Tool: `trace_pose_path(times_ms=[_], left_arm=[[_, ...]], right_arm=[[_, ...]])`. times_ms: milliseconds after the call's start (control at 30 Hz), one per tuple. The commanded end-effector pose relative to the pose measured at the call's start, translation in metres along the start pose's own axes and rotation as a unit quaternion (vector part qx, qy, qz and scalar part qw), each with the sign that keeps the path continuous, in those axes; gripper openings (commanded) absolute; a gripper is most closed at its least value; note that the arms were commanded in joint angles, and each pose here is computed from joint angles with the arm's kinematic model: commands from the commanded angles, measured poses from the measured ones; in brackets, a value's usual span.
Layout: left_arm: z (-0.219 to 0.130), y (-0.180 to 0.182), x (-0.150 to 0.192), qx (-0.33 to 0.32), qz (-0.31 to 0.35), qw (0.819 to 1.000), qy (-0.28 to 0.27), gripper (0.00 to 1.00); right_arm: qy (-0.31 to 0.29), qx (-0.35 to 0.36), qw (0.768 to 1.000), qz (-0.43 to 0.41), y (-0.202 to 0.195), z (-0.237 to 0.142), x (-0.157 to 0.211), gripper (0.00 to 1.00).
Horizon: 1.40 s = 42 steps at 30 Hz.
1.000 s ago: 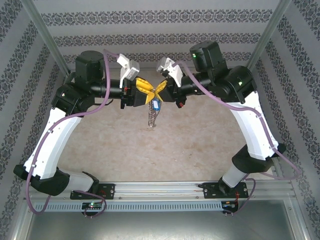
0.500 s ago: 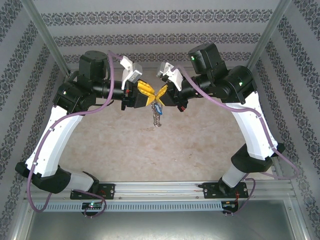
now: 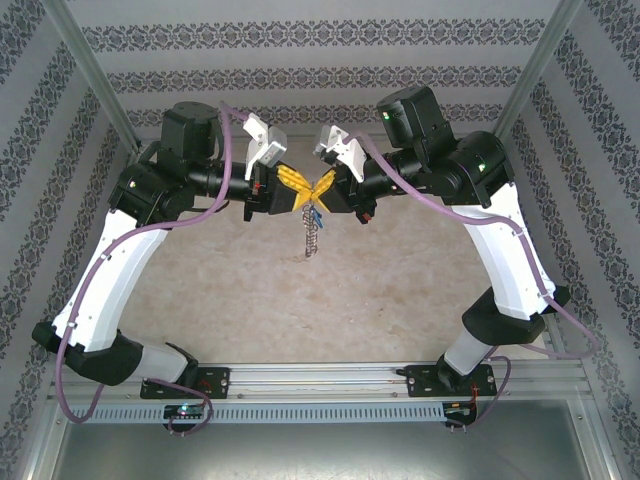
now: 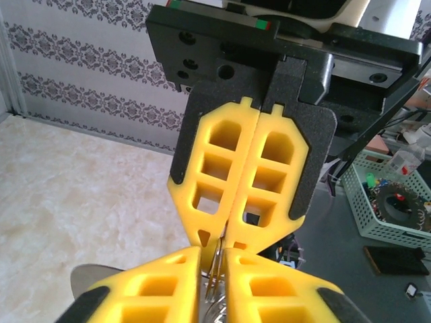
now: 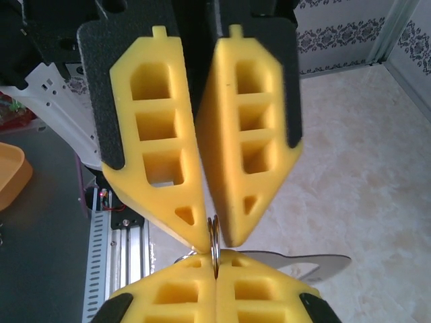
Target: Put the keys on the keyring
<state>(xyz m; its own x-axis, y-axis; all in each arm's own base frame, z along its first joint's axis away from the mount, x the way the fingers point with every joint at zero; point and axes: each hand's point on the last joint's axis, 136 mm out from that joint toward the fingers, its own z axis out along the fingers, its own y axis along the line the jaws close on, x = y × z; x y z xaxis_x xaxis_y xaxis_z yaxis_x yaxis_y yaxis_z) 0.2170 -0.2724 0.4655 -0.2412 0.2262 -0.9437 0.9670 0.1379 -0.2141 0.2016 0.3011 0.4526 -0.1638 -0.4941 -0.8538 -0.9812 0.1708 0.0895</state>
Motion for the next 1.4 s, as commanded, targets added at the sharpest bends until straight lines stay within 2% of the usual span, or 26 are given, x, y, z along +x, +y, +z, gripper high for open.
trace_pose_path(times_ms=[0,100,300,400,500,767,1067,1367], left_arm=[[0.002,-0.005,-0.004,0.013,0.013,1.0,-0.003,0.09],[0.004,-0.006,-0.004,0.021,0.012,1.0,-0.006,0.0],[0.004,-0.008,-0.013,0.035,0.01,0.999,-0.027,0.0],[0.001,-0.009,-0.02,0.04,0.009,0.998,-0.041,0.0],[-0.003,-0.009,-0.03,0.041,0.013,0.997,-0.061,0.0],[-0.015,-0.01,-0.056,0.066,0.009,0.99,-0.125,0.0],[-0.017,-0.015,-0.065,0.084,0.007,0.985,-0.147,0.0],[-0.019,-0.019,-0.068,0.096,0.001,0.982,-0.161,0.0]], right_arm=[[-0.03,-0.019,0.999,-0.029,0.014,-0.007,-0.015,0.0],[-0.037,-0.019,0.999,-0.031,0.015,-0.009,-0.017,0.0],[-0.048,-0.01,0.998,-0.032,0.015,-0.013,-0.016,0.01],[-0.057,-0.002,0.998,-0.023,0.014,-0.016,-0.013,0.17],[-0.071,0.006,0.997,-0.006,0.013,-0.024,-0.008,0.23],[-0.138,-0.004,0.99,0.035,0.009,-0.043,-0.013,0.21],[-0.18,-0.034,0.982,0.053,0.004,-0.04,-0.025,0.2],[-0.193,-0.046,0.978,0.065,-0.001,-0.037,-0.028,0.21]])
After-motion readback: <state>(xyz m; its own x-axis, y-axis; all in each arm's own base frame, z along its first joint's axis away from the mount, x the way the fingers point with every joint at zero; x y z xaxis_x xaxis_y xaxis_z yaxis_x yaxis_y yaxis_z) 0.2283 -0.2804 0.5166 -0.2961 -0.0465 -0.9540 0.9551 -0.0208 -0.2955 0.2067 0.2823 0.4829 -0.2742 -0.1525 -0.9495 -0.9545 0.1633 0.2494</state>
